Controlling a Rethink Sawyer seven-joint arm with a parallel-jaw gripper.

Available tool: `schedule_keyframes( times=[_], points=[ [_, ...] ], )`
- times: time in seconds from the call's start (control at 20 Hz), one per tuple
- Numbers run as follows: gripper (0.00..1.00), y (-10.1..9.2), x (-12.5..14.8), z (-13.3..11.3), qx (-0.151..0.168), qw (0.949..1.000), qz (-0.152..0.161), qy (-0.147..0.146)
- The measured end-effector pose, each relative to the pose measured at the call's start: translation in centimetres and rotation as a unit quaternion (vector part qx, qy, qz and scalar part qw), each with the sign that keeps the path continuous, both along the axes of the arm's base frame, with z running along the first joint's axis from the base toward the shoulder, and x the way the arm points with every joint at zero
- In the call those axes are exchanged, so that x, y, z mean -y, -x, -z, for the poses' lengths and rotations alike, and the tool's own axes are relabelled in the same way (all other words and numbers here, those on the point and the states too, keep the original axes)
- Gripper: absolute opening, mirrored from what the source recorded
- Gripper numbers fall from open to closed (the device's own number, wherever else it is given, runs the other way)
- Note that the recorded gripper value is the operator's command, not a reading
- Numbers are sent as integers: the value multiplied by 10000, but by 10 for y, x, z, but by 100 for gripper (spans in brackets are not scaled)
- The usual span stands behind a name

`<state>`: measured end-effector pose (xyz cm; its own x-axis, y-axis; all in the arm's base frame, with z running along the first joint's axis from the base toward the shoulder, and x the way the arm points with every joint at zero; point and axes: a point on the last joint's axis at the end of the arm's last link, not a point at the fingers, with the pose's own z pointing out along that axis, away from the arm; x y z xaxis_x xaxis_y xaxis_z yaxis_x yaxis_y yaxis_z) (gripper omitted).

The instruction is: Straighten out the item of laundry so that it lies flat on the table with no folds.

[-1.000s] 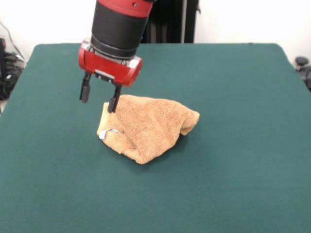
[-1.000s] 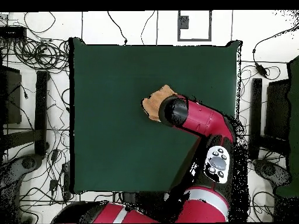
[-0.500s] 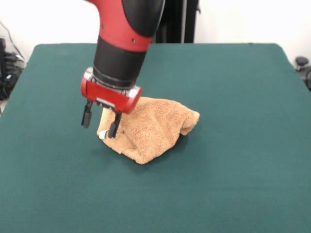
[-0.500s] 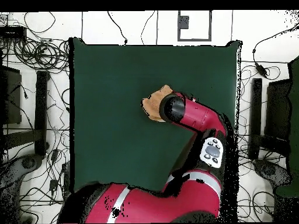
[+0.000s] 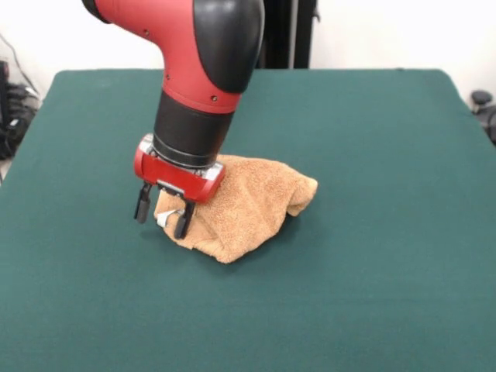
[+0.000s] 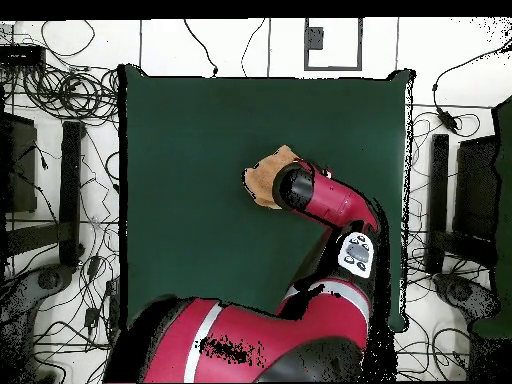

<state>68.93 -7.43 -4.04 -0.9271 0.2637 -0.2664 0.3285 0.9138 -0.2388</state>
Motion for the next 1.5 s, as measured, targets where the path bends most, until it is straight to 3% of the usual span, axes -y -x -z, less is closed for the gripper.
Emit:
schedule_keyframes(
  times=[0.95,1.5],
  points=[
    [100,-1,2,-3,-118,9993,292,-189],
    [100,-5,15,-27,-191,9972,595,-419]
  ],
)
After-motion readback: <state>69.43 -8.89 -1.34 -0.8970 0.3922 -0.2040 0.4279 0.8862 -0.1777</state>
